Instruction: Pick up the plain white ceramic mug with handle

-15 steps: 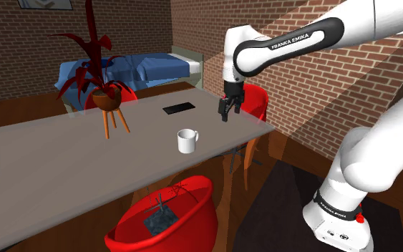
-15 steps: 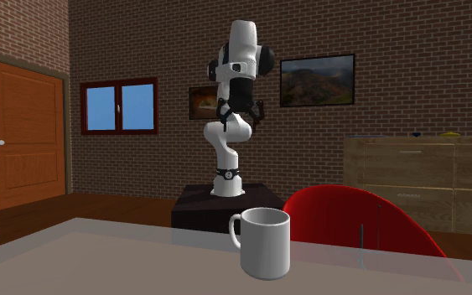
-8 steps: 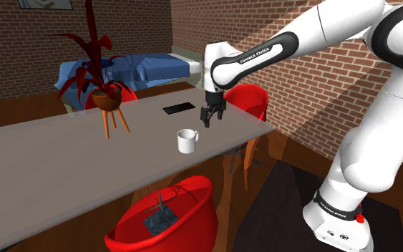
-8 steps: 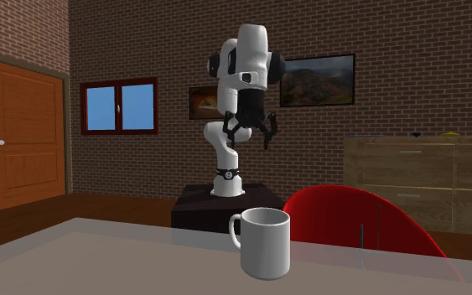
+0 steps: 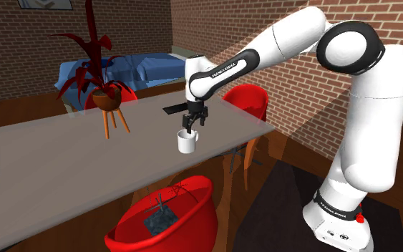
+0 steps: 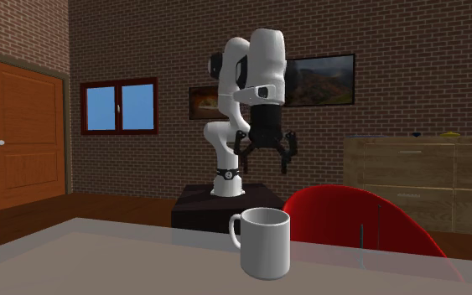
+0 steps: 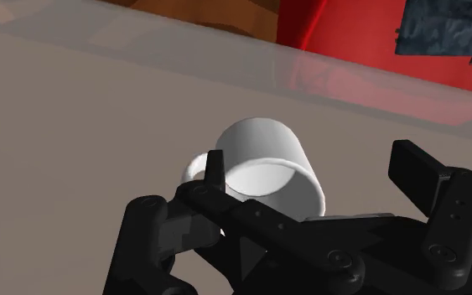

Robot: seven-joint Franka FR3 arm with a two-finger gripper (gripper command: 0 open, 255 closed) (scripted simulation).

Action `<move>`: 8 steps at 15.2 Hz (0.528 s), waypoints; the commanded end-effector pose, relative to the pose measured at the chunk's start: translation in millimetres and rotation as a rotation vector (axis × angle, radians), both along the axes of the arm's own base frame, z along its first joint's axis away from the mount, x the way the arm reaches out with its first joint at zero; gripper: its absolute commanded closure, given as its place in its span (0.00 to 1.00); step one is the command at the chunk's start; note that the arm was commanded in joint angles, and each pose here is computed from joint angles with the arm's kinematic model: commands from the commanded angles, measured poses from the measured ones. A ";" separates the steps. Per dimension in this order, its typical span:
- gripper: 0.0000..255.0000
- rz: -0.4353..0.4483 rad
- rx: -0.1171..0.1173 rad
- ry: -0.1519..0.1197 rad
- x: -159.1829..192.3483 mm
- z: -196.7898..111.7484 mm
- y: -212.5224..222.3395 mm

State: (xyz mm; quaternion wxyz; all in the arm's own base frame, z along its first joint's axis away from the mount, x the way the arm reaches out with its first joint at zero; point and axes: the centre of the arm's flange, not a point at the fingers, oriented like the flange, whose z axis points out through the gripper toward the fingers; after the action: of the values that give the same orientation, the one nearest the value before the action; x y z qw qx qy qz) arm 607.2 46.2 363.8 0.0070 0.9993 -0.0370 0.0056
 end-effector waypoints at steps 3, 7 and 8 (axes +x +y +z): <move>0.00 0.003 0.006 -0.006 41.7 -29.7 12.1; 0.00 0.006 0.012 -0.012 80.9 -55.2 22.4; 0.00 0.006 0.012 -0.012 80.9 -60.4 22.4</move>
State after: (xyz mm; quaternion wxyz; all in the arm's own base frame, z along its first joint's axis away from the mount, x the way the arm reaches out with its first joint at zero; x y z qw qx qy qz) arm 684.2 66.1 308.8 0.0011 0.9994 -0.0344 0.0107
